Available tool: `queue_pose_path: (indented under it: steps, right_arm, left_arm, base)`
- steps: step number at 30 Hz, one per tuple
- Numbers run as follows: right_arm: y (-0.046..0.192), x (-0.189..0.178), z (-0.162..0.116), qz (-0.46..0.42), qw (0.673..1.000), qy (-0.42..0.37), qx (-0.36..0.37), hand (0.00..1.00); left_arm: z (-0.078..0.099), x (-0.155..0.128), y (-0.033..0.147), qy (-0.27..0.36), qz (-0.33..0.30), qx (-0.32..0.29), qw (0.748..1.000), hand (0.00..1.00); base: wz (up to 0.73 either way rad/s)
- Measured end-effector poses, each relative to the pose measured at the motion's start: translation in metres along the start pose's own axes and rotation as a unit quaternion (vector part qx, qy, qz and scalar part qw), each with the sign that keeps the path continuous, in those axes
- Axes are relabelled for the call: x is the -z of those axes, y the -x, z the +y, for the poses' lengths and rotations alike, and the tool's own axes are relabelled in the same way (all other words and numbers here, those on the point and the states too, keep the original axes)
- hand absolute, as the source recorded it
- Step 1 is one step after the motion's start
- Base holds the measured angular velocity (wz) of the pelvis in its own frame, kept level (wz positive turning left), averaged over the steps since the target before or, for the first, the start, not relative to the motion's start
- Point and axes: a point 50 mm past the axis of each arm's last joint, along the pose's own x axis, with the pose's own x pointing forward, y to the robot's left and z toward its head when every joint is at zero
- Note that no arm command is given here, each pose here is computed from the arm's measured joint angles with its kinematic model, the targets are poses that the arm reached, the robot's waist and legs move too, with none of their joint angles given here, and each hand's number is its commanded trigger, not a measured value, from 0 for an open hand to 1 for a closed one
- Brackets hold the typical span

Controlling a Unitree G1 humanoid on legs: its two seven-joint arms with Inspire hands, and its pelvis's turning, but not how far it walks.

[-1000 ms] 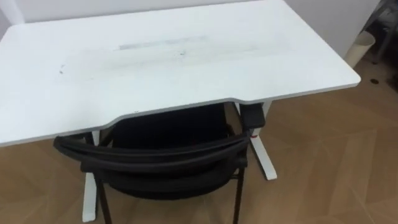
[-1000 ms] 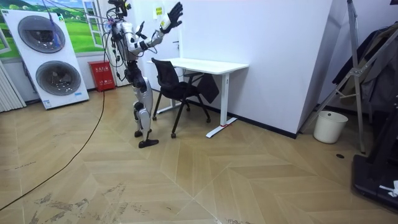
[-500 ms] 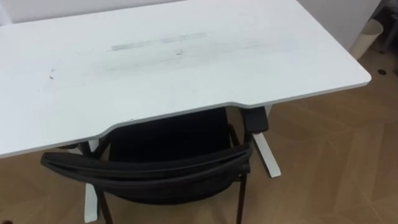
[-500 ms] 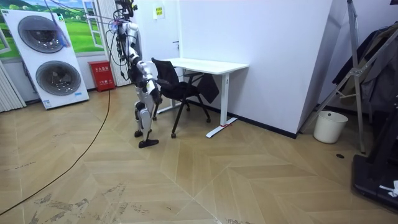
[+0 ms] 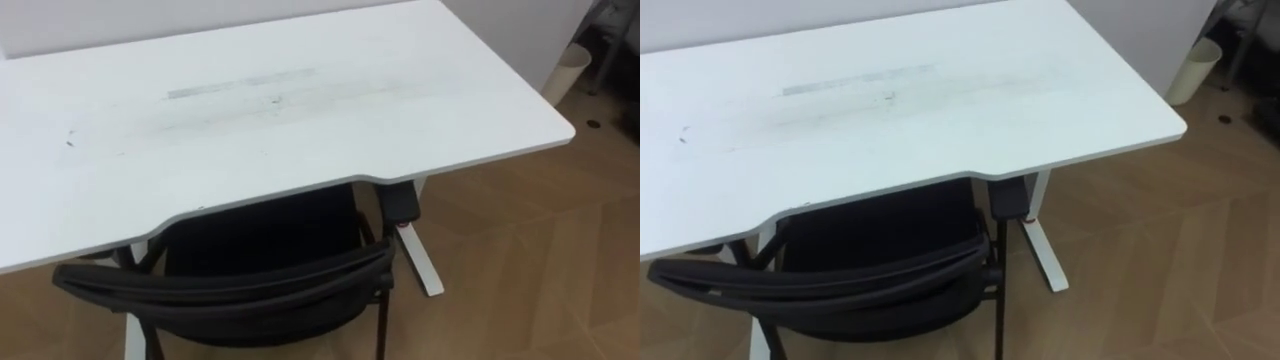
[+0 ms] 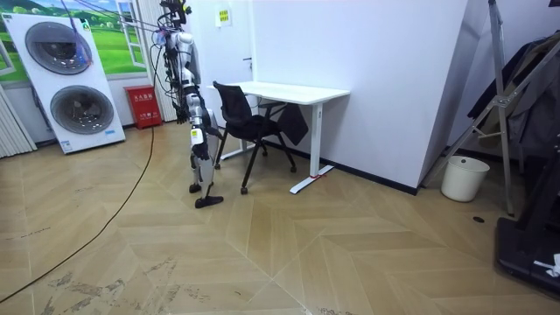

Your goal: Push chair

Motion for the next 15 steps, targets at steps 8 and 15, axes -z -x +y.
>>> queue_pose_path:
  steps: [8,15]
  right_arm:
    - [0.002,0.001,0.025,0.009,0.994,0.082,-0.072,0.00]
    - [0.006,0.009,0.058,0.010,0.981,0.154,-0.116,0.00]
  left_arm:
    - [-0.021,-0.009,0.002,-0.037,0.004,0.073,0.997,0.00]
    - [-0.043,-0.020,0.007,-0.103,-0.014,0.117,0.988,0.00]
  base:
    - [0.00]
    - [0.00]
